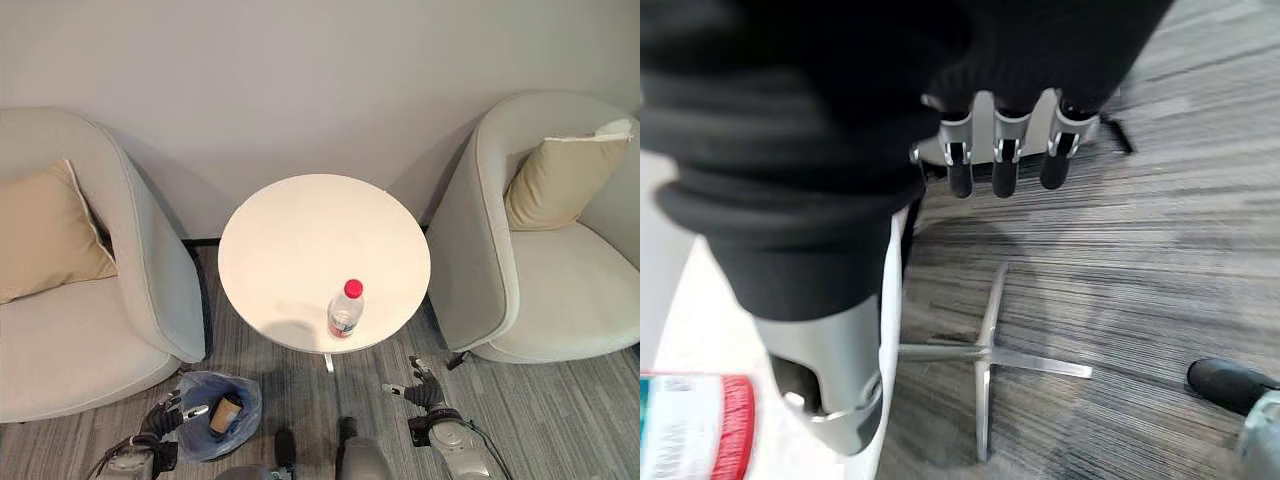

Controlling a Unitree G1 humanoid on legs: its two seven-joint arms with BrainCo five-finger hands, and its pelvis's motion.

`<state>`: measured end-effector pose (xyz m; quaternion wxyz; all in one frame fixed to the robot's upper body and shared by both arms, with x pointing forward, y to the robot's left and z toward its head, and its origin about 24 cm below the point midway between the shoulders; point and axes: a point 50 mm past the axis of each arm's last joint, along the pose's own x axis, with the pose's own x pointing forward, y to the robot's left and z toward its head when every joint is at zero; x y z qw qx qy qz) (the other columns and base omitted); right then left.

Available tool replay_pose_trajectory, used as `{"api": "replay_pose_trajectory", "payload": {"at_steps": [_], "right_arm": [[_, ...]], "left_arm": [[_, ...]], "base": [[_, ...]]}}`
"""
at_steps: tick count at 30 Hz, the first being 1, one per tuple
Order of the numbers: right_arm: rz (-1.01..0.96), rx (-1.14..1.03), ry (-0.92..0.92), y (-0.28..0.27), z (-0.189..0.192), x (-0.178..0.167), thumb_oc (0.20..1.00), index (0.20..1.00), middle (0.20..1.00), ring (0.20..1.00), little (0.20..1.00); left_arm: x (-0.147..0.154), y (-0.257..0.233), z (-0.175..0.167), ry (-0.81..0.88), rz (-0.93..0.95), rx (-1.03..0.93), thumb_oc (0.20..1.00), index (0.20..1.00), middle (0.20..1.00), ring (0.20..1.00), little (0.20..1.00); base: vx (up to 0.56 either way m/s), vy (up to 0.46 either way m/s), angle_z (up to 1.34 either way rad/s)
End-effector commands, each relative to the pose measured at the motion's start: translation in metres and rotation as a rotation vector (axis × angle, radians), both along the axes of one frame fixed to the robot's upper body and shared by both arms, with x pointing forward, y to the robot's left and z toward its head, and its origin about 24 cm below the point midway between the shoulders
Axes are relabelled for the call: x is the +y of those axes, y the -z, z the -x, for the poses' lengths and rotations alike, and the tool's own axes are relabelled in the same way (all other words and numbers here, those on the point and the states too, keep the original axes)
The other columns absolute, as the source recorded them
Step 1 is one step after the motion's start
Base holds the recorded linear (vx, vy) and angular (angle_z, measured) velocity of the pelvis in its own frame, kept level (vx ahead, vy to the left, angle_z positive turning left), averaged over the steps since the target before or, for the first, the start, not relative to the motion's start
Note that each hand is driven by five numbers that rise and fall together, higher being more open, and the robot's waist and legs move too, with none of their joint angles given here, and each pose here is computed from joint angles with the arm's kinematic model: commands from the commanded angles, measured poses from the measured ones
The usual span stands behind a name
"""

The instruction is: Gather garbage on tea table into small bin, then transfer packed bag to large trash can.

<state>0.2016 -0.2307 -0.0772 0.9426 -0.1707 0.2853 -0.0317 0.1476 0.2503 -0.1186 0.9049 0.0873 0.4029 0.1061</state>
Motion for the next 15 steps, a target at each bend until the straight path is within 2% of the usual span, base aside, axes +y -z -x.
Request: {"api": "replay_pose_trajectory", "payload": {"at_steps": [1,9,15], "right_arm": [[0.197,-0.177,-0.173,-0.043,-0.027,-0.013,1.000,1.000,1.000,1.000,1.000],[0.369,-0.316,-0.386,-0.085,-0.043,-0.007,1.000,1.000,1.000,1.000,1.000],[0.383,-0.381,-0.501,-0.100,-0.052,0.010,1.000,1.000,1.000,1.000,1.000]], "left_arm": [[-0.003,-0.004,-0.002,0.042,-0.013,-0.041,1.000,1.000,1.000,1.000,1.000],[-0.011,-0.001,0.001,0.092,-0.006,-0.024,1.000,1.000,1.000,1.000,1.000],[-0.015,0.005,0.007,0.105,0.000,0.005,1.000,1.000,1.000,1.000,1.000]], "base": [[0.05,-0.139,0.11],[0.02,-0.094,0.14],[0.03,-0.028,0.21]]}}
